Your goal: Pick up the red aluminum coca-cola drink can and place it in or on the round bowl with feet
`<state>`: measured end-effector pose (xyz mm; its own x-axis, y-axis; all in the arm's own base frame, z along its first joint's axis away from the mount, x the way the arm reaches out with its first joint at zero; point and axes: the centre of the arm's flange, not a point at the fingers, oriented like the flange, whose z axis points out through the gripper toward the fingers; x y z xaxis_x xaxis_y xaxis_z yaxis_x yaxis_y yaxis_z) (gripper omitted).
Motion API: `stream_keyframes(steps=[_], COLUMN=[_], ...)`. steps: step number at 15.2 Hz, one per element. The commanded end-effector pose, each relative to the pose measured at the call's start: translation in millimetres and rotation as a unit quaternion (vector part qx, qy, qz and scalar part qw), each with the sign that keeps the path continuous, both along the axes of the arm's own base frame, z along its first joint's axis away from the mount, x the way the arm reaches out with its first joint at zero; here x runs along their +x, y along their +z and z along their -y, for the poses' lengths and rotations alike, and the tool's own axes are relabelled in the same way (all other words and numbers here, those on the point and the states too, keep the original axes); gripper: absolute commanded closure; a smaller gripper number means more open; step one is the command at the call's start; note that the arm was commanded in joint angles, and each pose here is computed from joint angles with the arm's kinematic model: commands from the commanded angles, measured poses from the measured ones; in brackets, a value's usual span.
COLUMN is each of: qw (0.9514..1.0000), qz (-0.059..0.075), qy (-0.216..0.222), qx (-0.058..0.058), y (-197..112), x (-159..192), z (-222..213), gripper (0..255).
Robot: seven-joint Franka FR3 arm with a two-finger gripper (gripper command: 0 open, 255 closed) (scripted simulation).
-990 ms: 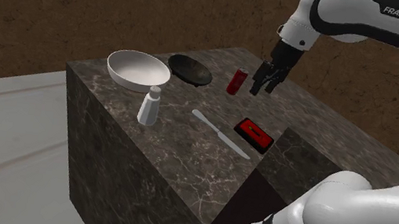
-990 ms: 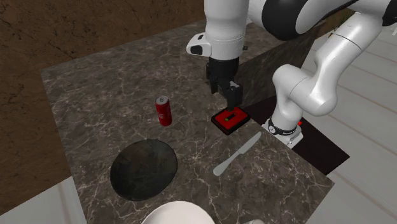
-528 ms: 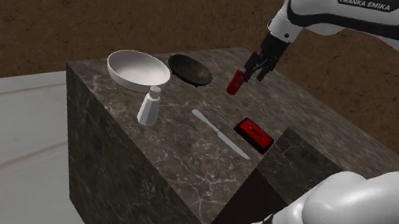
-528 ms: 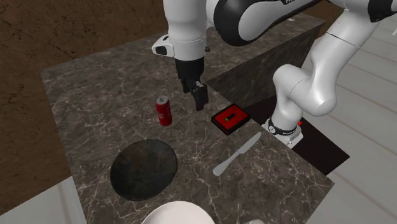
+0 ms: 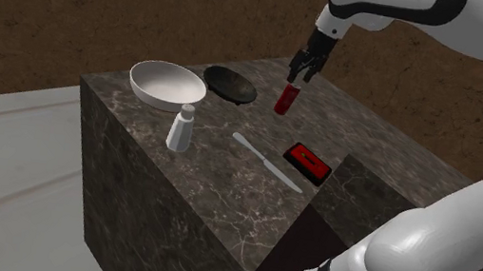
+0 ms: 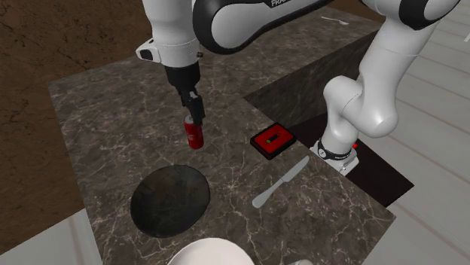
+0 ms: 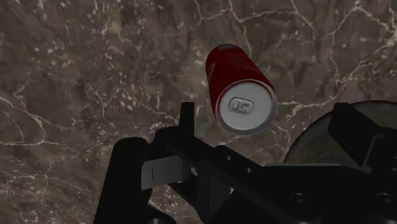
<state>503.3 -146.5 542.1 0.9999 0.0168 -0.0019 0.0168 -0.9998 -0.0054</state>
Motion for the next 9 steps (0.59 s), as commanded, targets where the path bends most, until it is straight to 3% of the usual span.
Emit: stream_keyframes(steps=[1,9], qw=[1.0000,1.0000], qz=[0.001,0.001], qy=[0.001,0.001], qx=[-0.001,-0.001], y=[-7,-42], x=[7,7], z=[6,6], gripper=[0,0])
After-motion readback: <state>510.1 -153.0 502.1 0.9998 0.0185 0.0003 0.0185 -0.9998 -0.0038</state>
